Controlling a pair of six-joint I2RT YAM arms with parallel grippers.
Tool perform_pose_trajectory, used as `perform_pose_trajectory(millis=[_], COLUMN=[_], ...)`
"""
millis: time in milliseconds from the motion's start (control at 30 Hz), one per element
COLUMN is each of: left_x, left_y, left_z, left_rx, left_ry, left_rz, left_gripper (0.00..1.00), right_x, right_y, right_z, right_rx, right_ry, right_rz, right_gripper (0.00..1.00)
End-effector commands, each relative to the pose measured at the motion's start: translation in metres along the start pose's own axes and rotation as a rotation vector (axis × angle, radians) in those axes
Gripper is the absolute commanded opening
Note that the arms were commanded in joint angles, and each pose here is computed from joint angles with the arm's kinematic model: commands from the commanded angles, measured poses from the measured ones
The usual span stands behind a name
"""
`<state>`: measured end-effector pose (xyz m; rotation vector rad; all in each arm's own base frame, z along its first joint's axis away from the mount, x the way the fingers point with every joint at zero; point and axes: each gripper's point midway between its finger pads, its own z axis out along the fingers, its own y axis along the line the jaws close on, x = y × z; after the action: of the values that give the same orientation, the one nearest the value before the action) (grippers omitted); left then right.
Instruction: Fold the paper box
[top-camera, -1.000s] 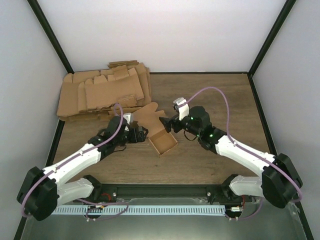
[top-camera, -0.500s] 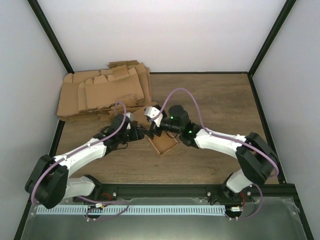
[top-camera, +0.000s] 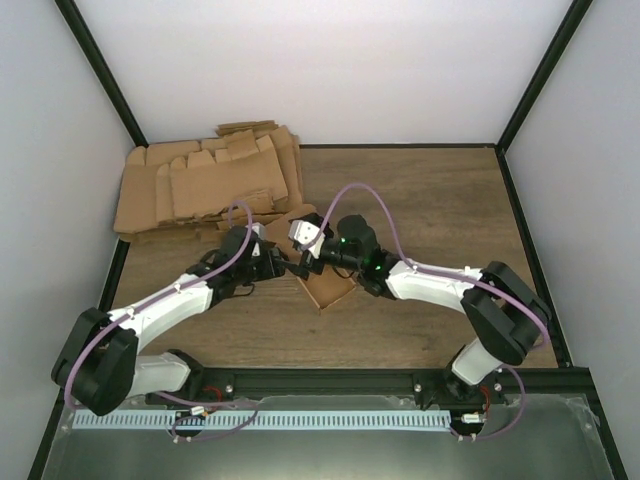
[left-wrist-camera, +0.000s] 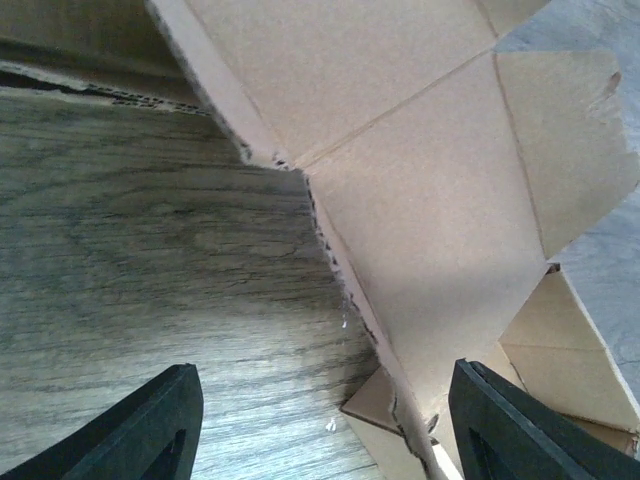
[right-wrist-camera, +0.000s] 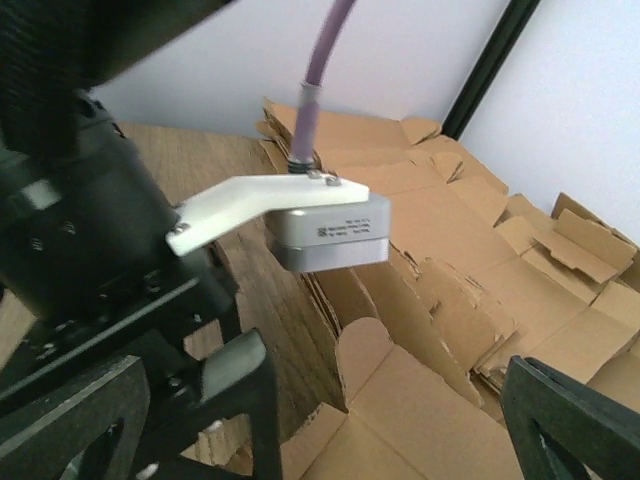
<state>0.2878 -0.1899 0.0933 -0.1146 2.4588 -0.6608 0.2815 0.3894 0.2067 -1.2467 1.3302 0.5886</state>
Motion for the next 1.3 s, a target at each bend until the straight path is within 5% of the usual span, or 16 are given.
perform_pose_trajectory(millis=[0, 400, 733, 1267], left_x=[-0.014, 0.0, 0.002, -0.013], left_y=[-0.019, -0.018, -0.009, 0.009], left_z=[-0.003, 0.005, 0.007, -0.03], left_rx=[0.062, 0.085, 0.034, -0.143], left_ry=[-0.033, 0.026, 0.036, 0.039], left_rz=[0.025, -0.025, -0.019, 0.14], left_gripper=[0.69, 0.52, 0.09, 0.04], right_x=[-0.037, -0.027, -0.021, -0.007], right_y=[-0.005, -0.04, -0.043, -0.036], right_z=[-0.01, -0.034, -0.015, 0.019], right_rx=[0.018, 0.199, 0.174, 0.065], right_ry=[-0.105, -0.083, -0.028, 0.037], right_rz=[-0.05, 0.082, -0.015, -0.031], right_gripper=[1.0, 1.0, 1.0, 1.0])
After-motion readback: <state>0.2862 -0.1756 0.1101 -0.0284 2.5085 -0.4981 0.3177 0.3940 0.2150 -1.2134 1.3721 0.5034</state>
